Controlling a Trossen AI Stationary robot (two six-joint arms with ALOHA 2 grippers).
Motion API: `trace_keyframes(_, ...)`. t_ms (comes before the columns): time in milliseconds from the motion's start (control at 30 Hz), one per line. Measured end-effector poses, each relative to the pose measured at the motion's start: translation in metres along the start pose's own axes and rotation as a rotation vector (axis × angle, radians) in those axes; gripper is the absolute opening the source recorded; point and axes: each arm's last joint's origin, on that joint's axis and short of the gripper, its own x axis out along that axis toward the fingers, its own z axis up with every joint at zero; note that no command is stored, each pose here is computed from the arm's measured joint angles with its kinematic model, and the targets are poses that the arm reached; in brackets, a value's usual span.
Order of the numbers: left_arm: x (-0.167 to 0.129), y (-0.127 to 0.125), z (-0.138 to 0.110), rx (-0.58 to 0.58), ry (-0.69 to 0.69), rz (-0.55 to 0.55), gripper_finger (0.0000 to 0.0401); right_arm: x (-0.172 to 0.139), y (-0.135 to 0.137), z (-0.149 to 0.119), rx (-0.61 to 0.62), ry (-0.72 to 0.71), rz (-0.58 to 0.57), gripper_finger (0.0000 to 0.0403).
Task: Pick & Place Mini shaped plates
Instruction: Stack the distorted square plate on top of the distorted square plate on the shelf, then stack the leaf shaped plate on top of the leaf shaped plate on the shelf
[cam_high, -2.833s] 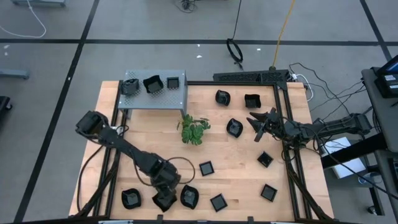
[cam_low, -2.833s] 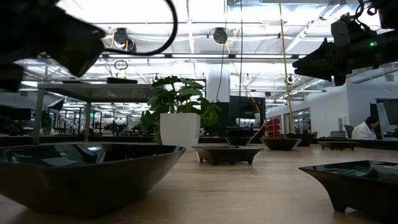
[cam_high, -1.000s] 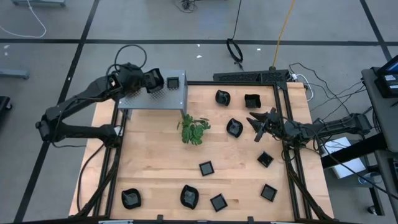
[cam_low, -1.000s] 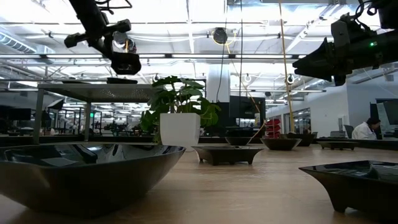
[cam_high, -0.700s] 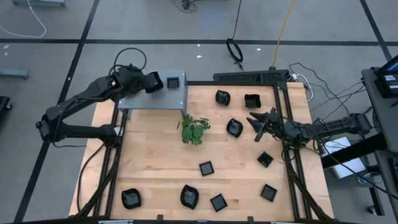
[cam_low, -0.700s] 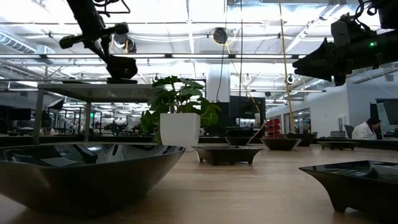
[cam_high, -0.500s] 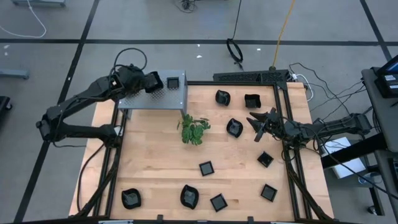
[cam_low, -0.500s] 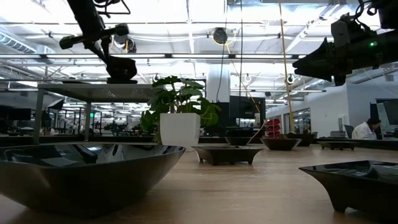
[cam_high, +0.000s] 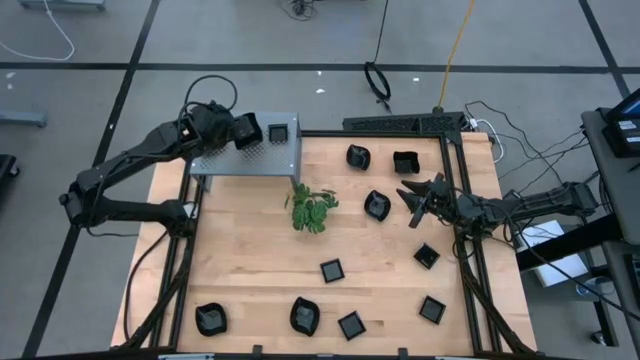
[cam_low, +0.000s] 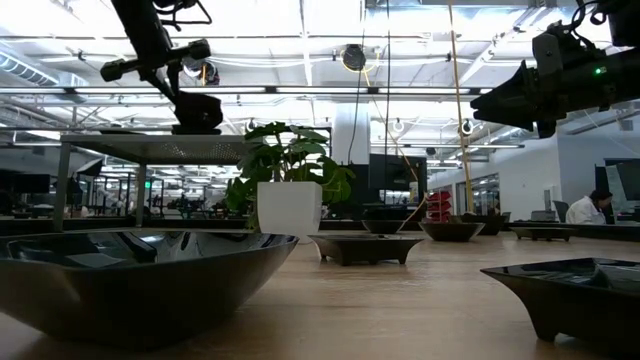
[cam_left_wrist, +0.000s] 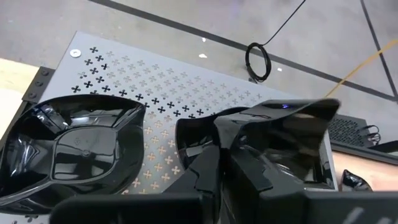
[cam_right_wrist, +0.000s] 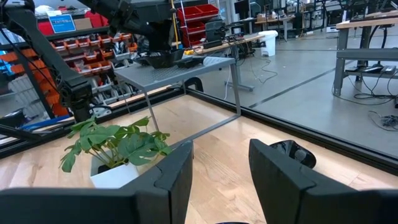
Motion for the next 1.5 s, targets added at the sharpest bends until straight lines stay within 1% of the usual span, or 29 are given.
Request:
trace_keyframes(367,0.000,-0.002,0.001,0.012,-0.008,-0.021,0.0121,0.000,0.000,0.000,0.000,0.000,0.000,0.0145)
trace_keyframes(567,-0.008,-0.006,0.008,0.083,-0.054,-0.117,0.0151,0.000,0.000,0.000,0.000,0.000,0.000,0.0144)
trace_keyframes(700,-0.012,-0.009,0.007,0.181,-0.032,-0.189,0.0154,0.000,0.000,0.000,0.000,0.000,0.000,0.0146)
trace_keyframes(933,-0.017,-0.018,-0.003,0.341,0.043,-0.317,0.0154,0.000,0.000,0.000,0.000,0.000,0.000,0.0145)
trace_keyframes(1233,-0.037,-0.045,-0.021,0.552,-0.026,-0.553,0.0154,0.000,0.000,0.000,0.000,0.000,0.000,0.0145)
trace_keyframes(1333,-0.039,-0.054,-0.034,0.590,-0.003,-0.598,0.0154,0.000,0.000,0.000,0.000,0.000,0.000,0.0146)
trace_keyframes(1400,-0.041,-0.061,-0.043,0.591,0.019,-0.628,0.0154,0.000,0.000,0.000,0.000,0.000,0.000,0.0145)
trace_keyframes(1500,-0.042,-0.068,-0.059,0.602,0.072,-0.645,0.0154,0.000,0.000,0.000,0.000,0.000,0.000,0.0144)
